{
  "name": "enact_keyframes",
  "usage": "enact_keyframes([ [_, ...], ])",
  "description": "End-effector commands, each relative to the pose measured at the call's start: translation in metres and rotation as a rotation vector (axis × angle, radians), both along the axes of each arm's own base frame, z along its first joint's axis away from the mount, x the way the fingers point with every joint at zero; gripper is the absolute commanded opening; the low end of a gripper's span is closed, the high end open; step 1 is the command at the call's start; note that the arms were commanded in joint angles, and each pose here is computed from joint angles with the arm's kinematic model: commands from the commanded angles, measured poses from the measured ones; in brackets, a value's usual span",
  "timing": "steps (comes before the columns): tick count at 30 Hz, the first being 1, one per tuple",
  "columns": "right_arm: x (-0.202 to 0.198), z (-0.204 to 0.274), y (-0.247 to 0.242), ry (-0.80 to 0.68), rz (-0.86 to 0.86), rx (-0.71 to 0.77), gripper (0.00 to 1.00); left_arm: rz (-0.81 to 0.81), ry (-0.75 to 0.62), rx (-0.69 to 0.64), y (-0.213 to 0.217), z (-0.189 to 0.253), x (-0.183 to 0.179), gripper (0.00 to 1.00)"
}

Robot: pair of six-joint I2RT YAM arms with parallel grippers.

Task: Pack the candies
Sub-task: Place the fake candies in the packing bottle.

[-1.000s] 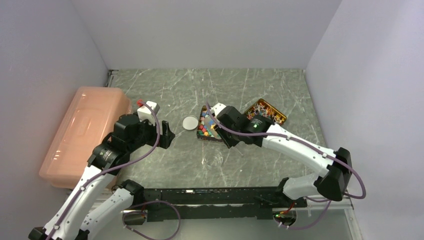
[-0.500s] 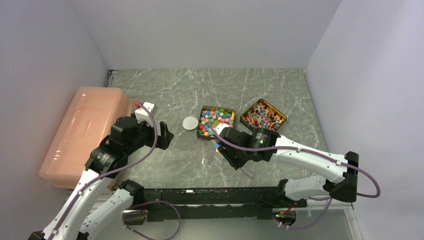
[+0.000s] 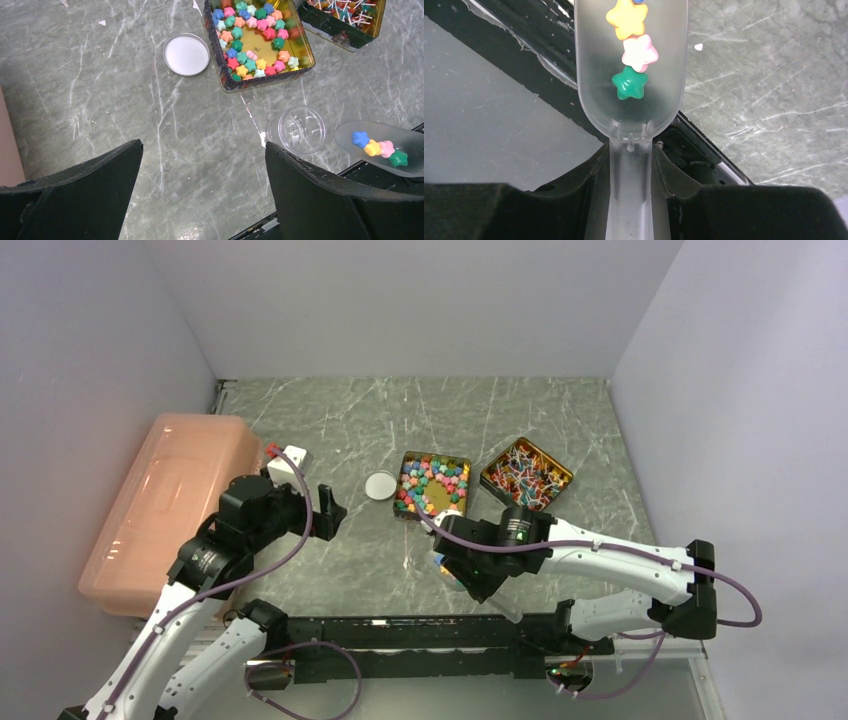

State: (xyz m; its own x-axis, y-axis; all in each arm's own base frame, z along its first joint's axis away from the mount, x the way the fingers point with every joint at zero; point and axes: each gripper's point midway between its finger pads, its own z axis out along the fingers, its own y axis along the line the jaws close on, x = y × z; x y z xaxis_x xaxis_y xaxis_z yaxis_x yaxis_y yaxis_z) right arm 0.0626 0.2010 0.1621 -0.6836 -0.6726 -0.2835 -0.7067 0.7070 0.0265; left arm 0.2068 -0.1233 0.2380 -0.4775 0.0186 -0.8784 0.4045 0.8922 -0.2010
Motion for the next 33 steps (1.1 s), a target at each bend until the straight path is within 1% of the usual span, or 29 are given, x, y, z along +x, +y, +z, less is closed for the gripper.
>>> enact_keyframes([
  [1, -0.011, -0.005, -0.007, 0.053, -0.004, -0.032, 0.0, 0.002, -0.034, -0.016, 0.0, 0.008, 0.003, 0.99],
  [15, -0.006, -0.021, 0.0, 0.058, 0.016, -0.102, 0.0, -0.004, -0.038, -0.021, -0.001, 0.009, 0.001, 1.0],
  [20, 0.0, -0.022, 0.002, 0.053, 0.015, -0.105, 0.0, -0.009, -0.035, -0.02, -0.002, 0.009, 0.001, 0.99],
  [33, 0.014, -0.023, 0.005, 0.112, 0.04, -0.155, 0.0, -0.009, -0.042, -0.024, -0.002, 0.011, 0.001, 0.99],
])
